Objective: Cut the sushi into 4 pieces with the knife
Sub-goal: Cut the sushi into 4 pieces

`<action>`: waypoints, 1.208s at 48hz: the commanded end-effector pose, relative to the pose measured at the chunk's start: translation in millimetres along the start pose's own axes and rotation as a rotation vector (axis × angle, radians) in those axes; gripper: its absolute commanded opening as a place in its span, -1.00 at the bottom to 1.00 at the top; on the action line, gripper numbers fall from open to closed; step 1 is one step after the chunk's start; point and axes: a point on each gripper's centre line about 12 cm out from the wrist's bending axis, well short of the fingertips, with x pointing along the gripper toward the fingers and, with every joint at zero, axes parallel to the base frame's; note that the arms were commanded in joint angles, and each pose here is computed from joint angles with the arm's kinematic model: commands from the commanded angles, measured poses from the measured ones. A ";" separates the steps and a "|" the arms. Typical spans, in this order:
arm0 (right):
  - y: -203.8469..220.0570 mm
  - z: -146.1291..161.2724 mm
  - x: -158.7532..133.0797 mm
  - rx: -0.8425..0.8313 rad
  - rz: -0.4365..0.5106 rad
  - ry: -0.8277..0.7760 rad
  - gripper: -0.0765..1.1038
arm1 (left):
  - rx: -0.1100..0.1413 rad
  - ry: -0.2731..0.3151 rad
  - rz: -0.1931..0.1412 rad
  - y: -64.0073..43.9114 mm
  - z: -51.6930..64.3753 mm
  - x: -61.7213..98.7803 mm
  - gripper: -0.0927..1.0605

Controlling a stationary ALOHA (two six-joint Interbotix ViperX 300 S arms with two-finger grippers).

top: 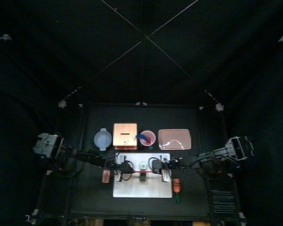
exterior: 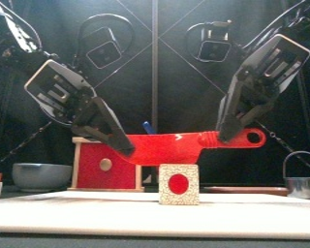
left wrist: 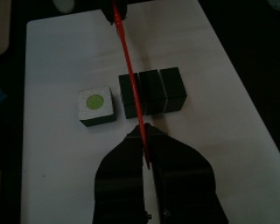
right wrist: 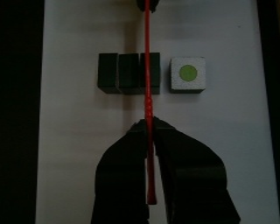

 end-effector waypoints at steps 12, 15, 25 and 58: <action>0.8 -2.7 9.3 0.004 0.000 0.023 -0.71 | 0.009 0.001 -0.010 -3.8 1.6 6.8 -0.29; 1.4 -2.8 9.3 0.004 0.001 0.023 -0.71 | 0.011 0.001 -0.012 -4.9 1.7 6.8 -0.29; 3.7 -1.5 8.7 0.000 0.006 0.020 -0.71 | 0.008 0.002 -0.014 -5.9 1.1 6.7 -0.29; 10.5 4.4 3.4 -0.009 0.022 -0.003 -0.71 | -0.001 -0.004 -0.016 -8.2 3.0 6.2 -0.29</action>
